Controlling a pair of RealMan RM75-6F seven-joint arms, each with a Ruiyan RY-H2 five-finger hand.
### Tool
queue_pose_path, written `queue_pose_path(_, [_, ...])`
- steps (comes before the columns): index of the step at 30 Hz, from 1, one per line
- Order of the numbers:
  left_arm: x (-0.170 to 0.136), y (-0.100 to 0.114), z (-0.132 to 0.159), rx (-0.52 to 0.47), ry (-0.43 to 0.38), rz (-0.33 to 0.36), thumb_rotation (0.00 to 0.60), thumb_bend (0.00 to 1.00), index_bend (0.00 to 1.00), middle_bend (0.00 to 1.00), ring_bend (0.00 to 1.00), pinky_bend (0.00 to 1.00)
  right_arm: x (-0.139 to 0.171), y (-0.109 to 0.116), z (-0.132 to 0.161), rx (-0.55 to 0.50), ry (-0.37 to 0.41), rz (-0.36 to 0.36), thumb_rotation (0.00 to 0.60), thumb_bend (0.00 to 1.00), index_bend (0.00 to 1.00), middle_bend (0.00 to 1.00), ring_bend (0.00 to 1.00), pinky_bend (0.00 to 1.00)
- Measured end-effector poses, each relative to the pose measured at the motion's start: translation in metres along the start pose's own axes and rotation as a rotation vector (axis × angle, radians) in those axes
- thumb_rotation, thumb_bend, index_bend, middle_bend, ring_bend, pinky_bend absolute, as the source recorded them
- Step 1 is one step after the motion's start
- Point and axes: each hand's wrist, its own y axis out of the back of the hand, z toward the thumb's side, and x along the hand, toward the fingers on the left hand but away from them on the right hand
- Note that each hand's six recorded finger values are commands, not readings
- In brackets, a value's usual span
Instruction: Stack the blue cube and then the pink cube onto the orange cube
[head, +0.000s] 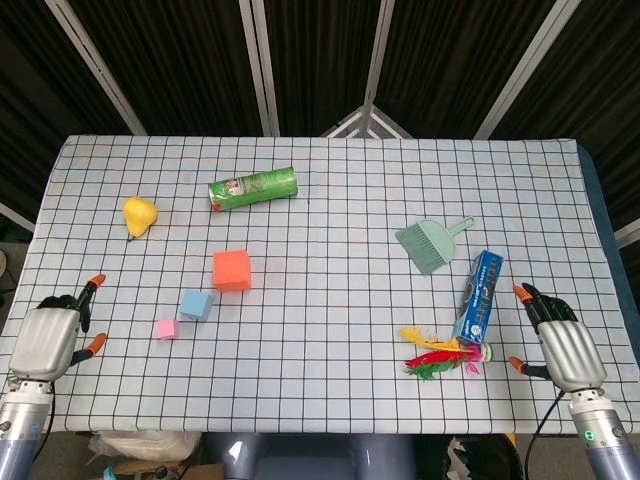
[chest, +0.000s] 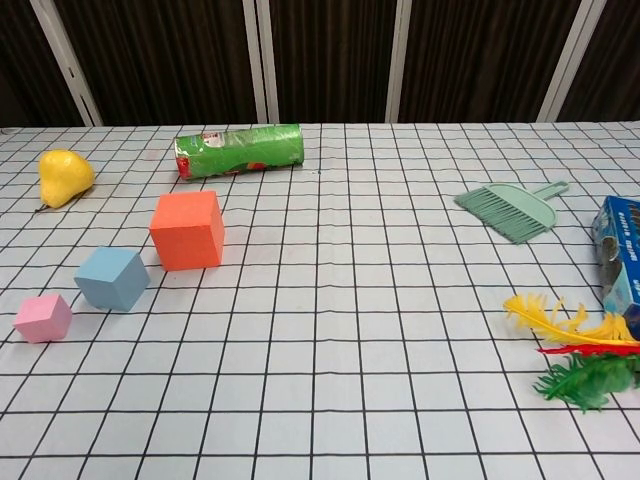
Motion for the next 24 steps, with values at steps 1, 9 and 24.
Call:
queue_pose_path(1, [0.005,0.001,0.004,0.007,-0.005,0.003,0.600,0.25,0.23,0.93,0.73,0.64,0.000,0.000,0.000,0.000,-0.001,0.002,0.600,0.19,0.02,0.09,0.16,0.15])
queue_pose_path(9, [0.036,-0.006,0.040,0.050,-0.037,-0.087,0.600,0.24,0.29,0.97,0.78,0.69,0.000,0.000,-0.002,-0.008,-0.004,0.011,0.600,0.19,0.02,0.09,0.16,0.15])
queue_pose_path(24, [0.076,-0.034,0.095,0.137,-0.068,-0.250,0.600,0.24,0.30,0.97,0.78,0.69,0.000,0.000,-0.006,-0.016,-0.017,0.020,0.600,0.19,0.02,0.09,0.16,0.15])
